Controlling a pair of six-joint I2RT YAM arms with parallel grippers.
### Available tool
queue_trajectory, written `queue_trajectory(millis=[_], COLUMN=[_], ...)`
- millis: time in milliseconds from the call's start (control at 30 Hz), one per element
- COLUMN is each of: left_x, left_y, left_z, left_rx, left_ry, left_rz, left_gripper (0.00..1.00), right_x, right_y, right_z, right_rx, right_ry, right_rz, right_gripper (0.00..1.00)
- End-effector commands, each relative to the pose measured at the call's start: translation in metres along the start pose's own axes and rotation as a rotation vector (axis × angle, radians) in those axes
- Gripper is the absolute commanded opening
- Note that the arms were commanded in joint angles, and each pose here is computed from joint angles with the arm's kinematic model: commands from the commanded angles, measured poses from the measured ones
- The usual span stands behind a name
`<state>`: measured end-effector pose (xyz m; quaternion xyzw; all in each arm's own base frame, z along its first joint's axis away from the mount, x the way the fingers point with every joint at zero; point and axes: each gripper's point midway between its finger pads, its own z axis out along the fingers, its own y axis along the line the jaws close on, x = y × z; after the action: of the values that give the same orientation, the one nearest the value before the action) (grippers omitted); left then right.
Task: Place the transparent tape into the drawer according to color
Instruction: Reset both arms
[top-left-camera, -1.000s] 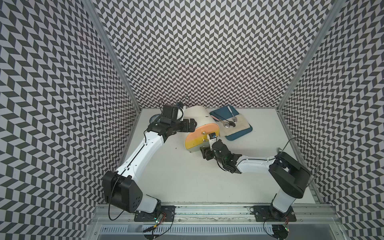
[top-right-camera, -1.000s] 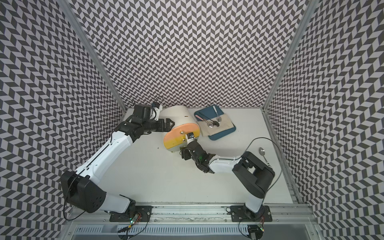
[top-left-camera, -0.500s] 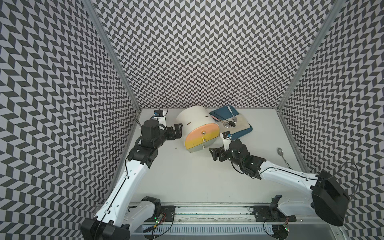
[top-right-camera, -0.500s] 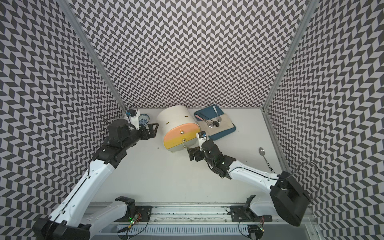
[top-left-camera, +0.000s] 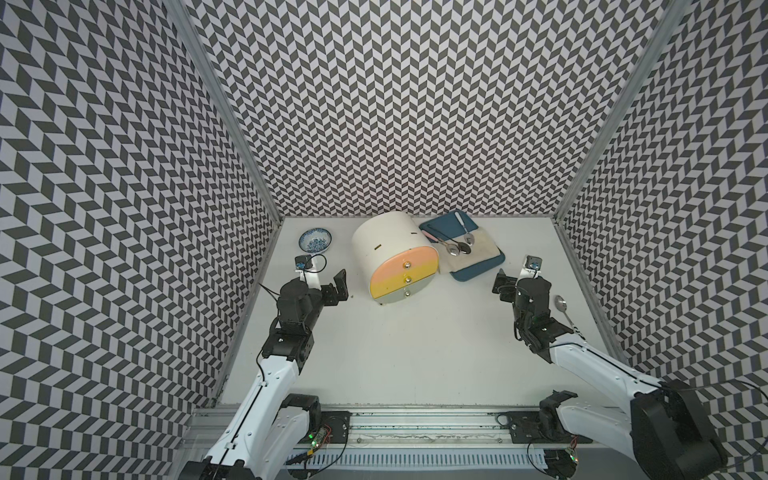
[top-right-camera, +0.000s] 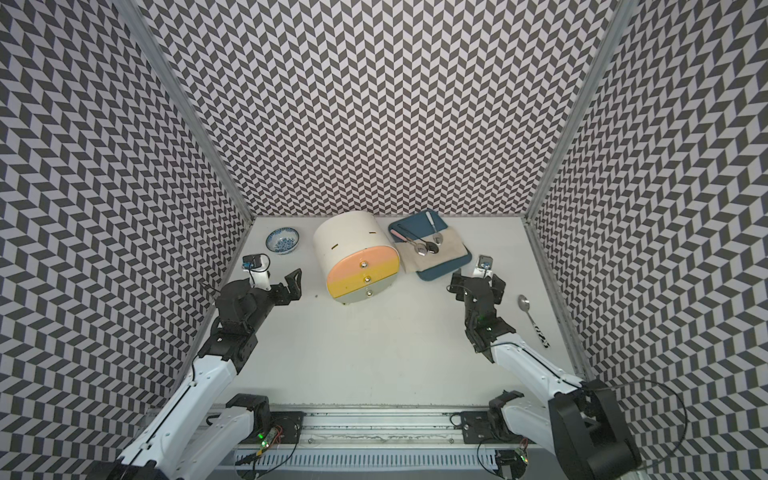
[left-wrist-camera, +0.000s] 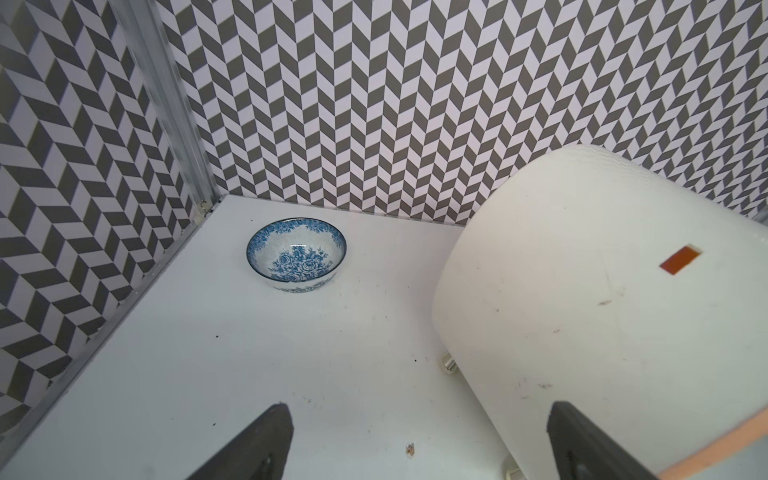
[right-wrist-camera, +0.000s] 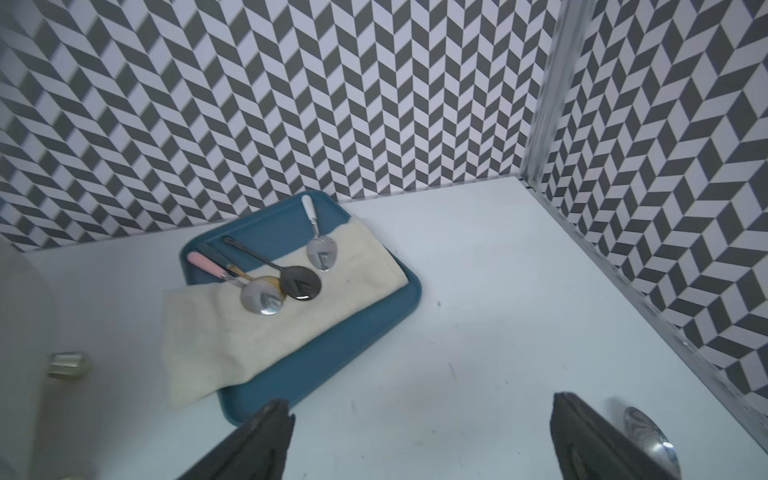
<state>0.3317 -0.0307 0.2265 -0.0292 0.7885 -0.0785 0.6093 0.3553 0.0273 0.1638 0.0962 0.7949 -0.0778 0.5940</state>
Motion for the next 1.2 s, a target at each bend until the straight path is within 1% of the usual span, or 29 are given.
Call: queue_trajectory(millis=[0,67,200,267,400,467,533,567,633,700,767,800,933,967,1033,1067,1167], left_x=[-0.025,-0.023,-0.016,-0.009,0.004,0.013,0.021,0.026,0.033,0.043,0.045,0.047,0.058,0.058,0.062,0.060,0.062], left_y=[0.018,0.029,0.049,0.047,0.041,0.039,0.038,0.037,0.033,0.035,0.035,0.036,0.034,0.034,0.035,0.035,0.038], left_z=[0.000,0.003,0.015,0.022,0.037,0.044,0.046,0.048,0.052,0.056,0.057,0.058,0.060,0.063,0.068,0.067,0.073], left_rx=[-0.073,-0.103,-0.141,-0.101,-0.039,-0.014,-0.003,0.010,0.032,0.024,0.016,0.012,-0.001,0.000,-0.004,-0.008,-0.021], left_ry=[-0.140,-0.157,-0.161,-0.169,-0.196,-0.189,-0.201,-0.200,-0.203,-0.200,-0.211,-0.216,-0.235,-0.232,-0.189,-0.207,-0.180], left_rz=[0.058,0.080,0.081,0.078,0.099,0.105,0.105,0.107,0.127,0.137,0.154,0.158,0.177,0.181,0.176,0.177,0.167], left_gripper=[1.00,1.00,1.00,1.00,1.00,1.00,1.00,1.00,1.00,1.00,1.00,1.00,1.00,1.00,1.00,1.00,1.00], right_x=[-0.022,-0.011,-0.006,-0.011,-0.016,-0.010,-0.013,-0.012,-0.001,-0.003,-0.008,0.002,0.003,0.003,0.003,0.003,0.004], right_y=[-0.015,-0.014,-0.015,-0.019,-0.033,-0.042,-0.042,-0.040,-0.034,-0.034,-0.034,-0.035,-0.033,-0.032,-0.030,-0.031,-0.032], right_z=[0.010,0.019,0.019,0.018,0.016,0.022,0.023,0.024,0.031,0.028,0.027,0.023,0.018,0.017,0.017,0.020,0.024], right_rx=[0.086,0.074,0.046,0.053,0.014,0.016,-0.003,-0.015,-0.043,-0.044,-0.048,-0.051,-0.075,-0.083,-0.086,-0.079,-0.064], right_ry=[-0.144,-0.136,-0.203,-0.242,-0.304,-0.297,-0.324,-0.323,-0.274,-0.303,-0.326,-0.305,-0.309,-0.310,-0.306,-0.300,-0.287], right_rz=[-0.018,-0.030,-0.044,-0.047,0.041,0.084,0.088,0.081,0.056,0.061,0.062,0.053,0.041,0.036,0.034,0.032,0.039], right_gripper=[1.00,1.00,1.00,1.00,1.00,1.00,1.00,1.00,1.00,1.00,1.00,1.00,1.00,1.00,1.00,1.00,1.00])
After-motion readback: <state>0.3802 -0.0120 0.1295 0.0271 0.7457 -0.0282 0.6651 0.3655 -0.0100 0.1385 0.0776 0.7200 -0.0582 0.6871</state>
